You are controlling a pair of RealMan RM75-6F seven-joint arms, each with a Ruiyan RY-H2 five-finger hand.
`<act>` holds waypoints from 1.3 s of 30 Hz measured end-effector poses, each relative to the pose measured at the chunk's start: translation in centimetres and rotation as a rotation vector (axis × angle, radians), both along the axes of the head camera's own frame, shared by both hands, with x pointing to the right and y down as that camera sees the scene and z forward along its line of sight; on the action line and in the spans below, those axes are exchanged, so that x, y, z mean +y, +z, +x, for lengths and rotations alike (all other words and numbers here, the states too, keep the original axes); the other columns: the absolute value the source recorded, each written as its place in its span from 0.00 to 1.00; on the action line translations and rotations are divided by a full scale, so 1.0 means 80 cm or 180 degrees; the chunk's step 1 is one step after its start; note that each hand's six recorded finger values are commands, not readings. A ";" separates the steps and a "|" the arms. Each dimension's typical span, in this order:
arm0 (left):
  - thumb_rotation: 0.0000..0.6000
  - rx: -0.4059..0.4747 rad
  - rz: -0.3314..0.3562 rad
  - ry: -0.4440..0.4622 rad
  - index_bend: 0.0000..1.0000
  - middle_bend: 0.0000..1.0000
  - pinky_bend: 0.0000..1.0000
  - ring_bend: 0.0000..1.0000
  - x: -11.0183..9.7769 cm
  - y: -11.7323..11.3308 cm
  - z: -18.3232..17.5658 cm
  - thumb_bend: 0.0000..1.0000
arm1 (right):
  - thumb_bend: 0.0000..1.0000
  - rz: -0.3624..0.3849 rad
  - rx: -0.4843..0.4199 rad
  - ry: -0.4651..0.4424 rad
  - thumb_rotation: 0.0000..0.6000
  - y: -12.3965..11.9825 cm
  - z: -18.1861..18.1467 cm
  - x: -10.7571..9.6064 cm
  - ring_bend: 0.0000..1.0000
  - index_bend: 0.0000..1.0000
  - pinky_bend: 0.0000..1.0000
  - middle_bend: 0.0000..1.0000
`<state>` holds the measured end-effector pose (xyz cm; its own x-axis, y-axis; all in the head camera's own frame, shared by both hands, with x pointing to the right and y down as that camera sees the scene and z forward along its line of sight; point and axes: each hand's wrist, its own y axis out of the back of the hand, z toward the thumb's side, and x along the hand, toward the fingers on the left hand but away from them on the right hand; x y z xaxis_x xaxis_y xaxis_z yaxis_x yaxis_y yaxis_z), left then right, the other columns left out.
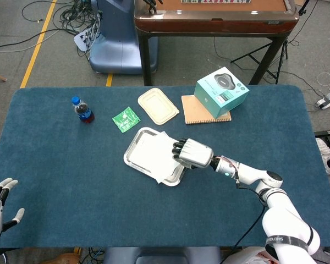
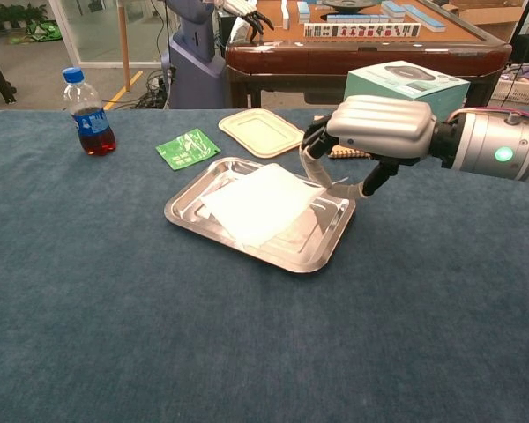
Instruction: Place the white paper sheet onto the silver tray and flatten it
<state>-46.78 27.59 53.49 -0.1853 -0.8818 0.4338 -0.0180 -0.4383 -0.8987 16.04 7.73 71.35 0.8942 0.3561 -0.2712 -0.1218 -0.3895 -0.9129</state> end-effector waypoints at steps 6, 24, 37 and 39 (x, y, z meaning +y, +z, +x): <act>1.00 0.0002 0.0009 -0.0014 0.22 0.18 0.11 0.17 0.001 -0.001 -0.002 0.22 | 0.27 -0.0001 0.0042 0.0032 1.00 0.004 -0.002 -0.003 0.21 0.44 0.28 0.33; 1.00 0.0066 0.0012 0.0019 0.22 0.18 0.11 0.17 -0.002 -0.001 -0.006 0.22 | 0.19 -0.0025 -0.0075 0.0531 1.00 -0.009 0.022 -0.020 0.14 0.19 0.18 0.30; 1.00 0.0146 0.0000 0.0040 0.22 0.18 0.11 0.17 0.001 0.001 -0.012 0.22 | 0.73 -0.0093 0.0176 0.0752 1.00 -0.050 0.026 -0.023 0.87 0.29 0.85 0.86; 1.00 0.0161 0.0007 0.0040 0.22 0.18 0.11 0.17 0.002 0.000 -0.014 0.22 | 0.87 -0.0162 0.0329 0.0766 1.00 -0.056 0.026 -0.020 0.96 0.28 0.94 0.96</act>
<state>-47.90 27.76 53.53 -0.1522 -0.8848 0.4404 -0.0579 -0.4368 -0.8977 18.09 6.11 66.88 0.7521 0.5387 -0.3798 -0.1118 -0.4637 -0.8789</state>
